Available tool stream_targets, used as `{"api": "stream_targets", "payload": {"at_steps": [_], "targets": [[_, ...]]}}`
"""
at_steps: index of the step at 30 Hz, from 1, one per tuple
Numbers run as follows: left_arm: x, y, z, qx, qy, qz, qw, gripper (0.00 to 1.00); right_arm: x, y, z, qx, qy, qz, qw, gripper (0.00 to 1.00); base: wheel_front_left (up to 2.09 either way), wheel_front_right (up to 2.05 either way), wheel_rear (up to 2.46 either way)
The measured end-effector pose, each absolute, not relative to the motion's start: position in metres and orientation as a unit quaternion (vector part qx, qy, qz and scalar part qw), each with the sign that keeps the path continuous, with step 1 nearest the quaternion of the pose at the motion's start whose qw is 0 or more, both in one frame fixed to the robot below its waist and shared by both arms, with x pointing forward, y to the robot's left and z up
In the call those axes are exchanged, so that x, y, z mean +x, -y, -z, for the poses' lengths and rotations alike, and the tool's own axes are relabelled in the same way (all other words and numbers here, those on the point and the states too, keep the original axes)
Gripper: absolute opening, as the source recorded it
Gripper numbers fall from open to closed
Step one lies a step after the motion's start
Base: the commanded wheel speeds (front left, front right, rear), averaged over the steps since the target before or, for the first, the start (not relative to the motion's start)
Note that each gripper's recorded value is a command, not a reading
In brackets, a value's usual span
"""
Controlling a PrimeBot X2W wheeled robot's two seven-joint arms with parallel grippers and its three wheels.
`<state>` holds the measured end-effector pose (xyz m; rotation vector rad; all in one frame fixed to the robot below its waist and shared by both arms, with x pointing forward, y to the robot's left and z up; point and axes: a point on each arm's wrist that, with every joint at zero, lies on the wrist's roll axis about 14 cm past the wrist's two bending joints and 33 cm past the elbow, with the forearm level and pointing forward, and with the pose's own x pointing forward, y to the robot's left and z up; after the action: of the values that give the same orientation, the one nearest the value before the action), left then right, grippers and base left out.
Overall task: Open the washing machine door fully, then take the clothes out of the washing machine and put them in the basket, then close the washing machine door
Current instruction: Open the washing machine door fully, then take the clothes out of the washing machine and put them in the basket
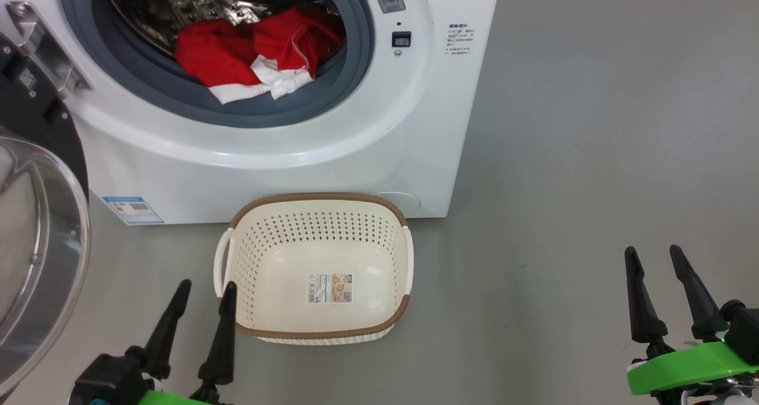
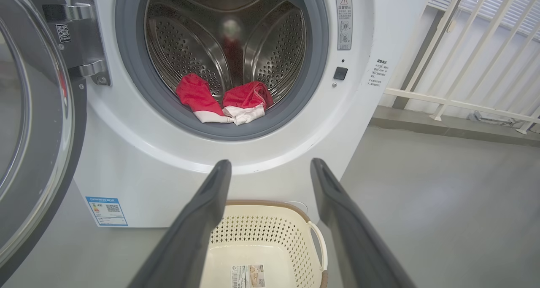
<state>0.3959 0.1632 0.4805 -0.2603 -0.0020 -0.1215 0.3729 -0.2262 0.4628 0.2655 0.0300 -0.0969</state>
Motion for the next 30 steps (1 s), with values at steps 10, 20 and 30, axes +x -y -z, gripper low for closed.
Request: {"api": "stream_targets", "payload": {"at_steps": [10, 20, 30], "targets": [[0.3957, -0.1658, -0.4850, -0.128, 0.008, 0.058, 0.990, 1.00, 0.3730, 0.2250, -0.4648, 0.134, -0.012, 0.047, 0.990, 1.00, 0.00, 0.00, 0.00], [0.3949, -0.1664, -0.4863, -0.141, 0.009, 0.057, 0.988, 1.00, 0.3740, 0.2230, -0.4651, 0.134, -0.012, 0.044, 0.990, 1.00, 0.45, -0.49, 0.04], [0.3961, -0.1682, -0.4825, -0.137, 0.004, 0.057, 0.989, 1.00, 0.3749, 0.2218, -0.4608, 0.134, -0.018, 0.043, 0.990, 1.00, 1.57, -1.64, 0.07]]}}
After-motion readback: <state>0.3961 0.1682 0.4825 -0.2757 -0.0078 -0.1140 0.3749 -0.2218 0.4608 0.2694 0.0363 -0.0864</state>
